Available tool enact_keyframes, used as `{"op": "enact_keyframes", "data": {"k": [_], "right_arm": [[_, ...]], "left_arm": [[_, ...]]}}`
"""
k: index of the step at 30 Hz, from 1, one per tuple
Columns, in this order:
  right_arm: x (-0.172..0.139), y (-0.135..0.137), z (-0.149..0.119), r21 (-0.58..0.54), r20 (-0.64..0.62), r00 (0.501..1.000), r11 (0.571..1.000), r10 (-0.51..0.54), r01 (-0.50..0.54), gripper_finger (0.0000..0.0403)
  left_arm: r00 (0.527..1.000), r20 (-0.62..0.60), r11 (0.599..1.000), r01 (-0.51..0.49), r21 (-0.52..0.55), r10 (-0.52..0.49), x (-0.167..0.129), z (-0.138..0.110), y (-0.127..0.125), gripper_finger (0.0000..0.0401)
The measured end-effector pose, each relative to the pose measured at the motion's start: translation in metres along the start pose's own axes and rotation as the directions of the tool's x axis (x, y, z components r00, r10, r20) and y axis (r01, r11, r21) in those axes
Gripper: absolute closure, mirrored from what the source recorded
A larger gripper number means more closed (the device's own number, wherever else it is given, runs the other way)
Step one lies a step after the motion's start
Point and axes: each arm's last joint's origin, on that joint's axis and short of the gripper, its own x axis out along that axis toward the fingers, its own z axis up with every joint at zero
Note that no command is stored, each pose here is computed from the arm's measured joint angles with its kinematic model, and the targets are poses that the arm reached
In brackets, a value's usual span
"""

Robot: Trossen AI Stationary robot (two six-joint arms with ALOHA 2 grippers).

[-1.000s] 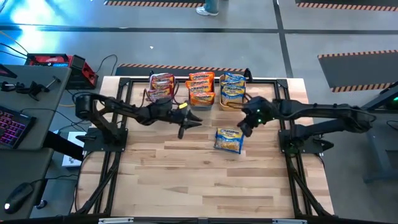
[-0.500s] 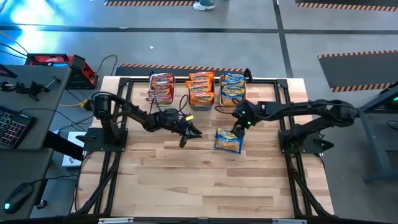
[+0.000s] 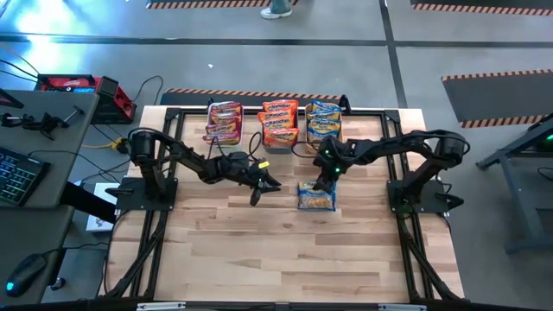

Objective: Sort Maruchan noodles
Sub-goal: Put the blue noodle pack into the yellow bin

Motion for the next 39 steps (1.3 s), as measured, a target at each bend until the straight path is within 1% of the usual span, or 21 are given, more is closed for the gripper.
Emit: {"op": "enact_keyframes", "data": {"k": [4,8,10,14,18,23,28,29,31,34,36,39], "right_arm": [[0.0,0.001,0.001,-0.026,0.004,0.999,0.998,0.051,-0.05,0.0301],[0.0,0.002,0.001,-0.041,0.007,0.998,0.997,0.058,-0.058,0.0381],[0.0,0.002,0.0,-0.047,0.0,0.998,0.997,0.055,-0.055,0.0396],[-0.002,0.003,0.004,-0.059,-0.001,0.999,0.997,0.049,-0.049,0.0387],[-0.012,0.01,0.016,-0.136,0.036,0.999,0.99,0.03,-0.025,0.04],[-0.03,0.022,0.029,-0.228,0.074,0.997,0.973,-0.012,0.028,0.0402],[-0.048,0.034,0.038,-0.284,0.086,0.995,0.956,-0.05,0.073,0.0403],[-0.049,0.035,0.039,-0.278,0.085,0.995,0.958,-0.046,0.068,0.0403],[-0.051,0.036,0.037,-0.227,0.055,0.997,0.972,-0.055,0.066,0.0401],[-0.051,0.033,0.028,-0.137,-0.042,0.996,0.988,-0.084,0.078,0.038],[-0.051,0.031,0.021,-0.072,-0.099,0.989,0.992,-0.109,0.102,0.0351],[-0.052,0.029,0.012,0.017,-0.178,0.974,0.989,-0.144,0.149,0.0292]], "left_arm": [[1.0,0.0,1.0,-0.002,-0.001,0.002,0.0,0.0,0.0,0.0329],[1.0,0.002,1.0,-0.015,0.0,0.015,0.0,0.0,0.0,0.0329],[0.999,0.007,0.999,-0.035,0.0,0.035,0.0,0.0,0.001,0.0329],[0.996,0.02,0.996,-0.083,-0.009,0.084,0.0,0.001,0.002,0.0329],[0.993,0.029,0.994,-0.113,-0.006,0.113,0.0,0.001,0.001,0.0329],[0.992,0.038,0.993,-0.117,-0.002,0.117,0.001,0.001,-0.001,0.0329],[0.99,0.042,0.991,-0.136,0.0,0.136,0.002,0.001,-0.003,0.033],[0.989,0.043,0.99,-0.139,0.001,0.139,0.002,0.001,-0.004,0.033],[0.99,0.042,0.991,-0.136,-0.002,0.136,0.002,0.0,-0.005,0.033],[0.99,0.034,0.988,-0.133,-0.075,0.136,0.003,-0.001,-0.005,0.0329],[0.99,0.027,0.983,-0.133,-0.129,0.137,0.003,-0.001,-0.005,0.0326],[0.99,0.021,0.968,-0.131,-0.216,0.139,0.003,-0.001,-0.005,0.0312]]}}
